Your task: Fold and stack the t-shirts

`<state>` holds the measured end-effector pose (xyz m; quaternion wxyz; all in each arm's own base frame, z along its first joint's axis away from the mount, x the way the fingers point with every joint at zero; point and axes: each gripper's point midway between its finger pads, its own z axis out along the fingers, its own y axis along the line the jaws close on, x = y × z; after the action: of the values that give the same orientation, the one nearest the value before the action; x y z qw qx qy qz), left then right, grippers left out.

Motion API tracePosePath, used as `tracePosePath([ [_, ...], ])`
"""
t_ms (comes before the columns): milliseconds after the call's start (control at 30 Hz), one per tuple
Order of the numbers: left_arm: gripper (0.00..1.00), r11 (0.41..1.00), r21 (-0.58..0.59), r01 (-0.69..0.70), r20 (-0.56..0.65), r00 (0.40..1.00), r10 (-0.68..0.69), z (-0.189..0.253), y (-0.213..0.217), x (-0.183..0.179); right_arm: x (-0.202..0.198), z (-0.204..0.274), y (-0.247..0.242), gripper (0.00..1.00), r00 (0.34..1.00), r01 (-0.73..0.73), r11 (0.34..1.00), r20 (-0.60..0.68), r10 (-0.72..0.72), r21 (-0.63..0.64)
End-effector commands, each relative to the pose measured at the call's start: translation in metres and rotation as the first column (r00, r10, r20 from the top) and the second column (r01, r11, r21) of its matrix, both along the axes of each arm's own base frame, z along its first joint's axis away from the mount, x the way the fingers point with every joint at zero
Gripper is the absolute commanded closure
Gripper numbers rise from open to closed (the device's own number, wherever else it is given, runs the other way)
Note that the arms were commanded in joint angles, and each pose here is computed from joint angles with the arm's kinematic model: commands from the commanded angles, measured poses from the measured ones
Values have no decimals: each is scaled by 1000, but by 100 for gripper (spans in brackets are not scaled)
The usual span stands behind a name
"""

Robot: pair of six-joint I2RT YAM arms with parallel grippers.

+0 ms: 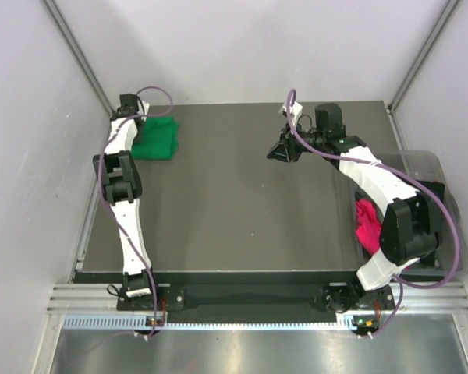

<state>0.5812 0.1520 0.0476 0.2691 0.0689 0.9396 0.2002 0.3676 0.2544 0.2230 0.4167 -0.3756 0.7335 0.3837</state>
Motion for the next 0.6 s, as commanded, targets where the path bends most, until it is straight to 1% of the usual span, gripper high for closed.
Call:
tracePosePath([
  [0,100,991,119,-62,74,996,53,11,36,18,6,26,-6,75,995,7,999,95,-10,35],
  [67,100,990,112,-81,99,993,70,10,39,23,6,24,-6,75,996,6,999,92,-10,37],
  [233,100,988,46,-144,194,972,133,14,44,38,8,20,-11,75,996,21,999,80,-24,40],
  [467,100,982,9,-190,218,958,184,8,46,40,12,18,-17,75,997,42,998,68,-45,51],
  [500,100,974,-7,-226,224,949,222,7,51,37,13,19,-18,74,996,45,997,71,-49,54],
  [567,100,968,-32,-247,225,942,248,5,55,34,13,18,-18,75,996,45,998,70,-49,54],
])
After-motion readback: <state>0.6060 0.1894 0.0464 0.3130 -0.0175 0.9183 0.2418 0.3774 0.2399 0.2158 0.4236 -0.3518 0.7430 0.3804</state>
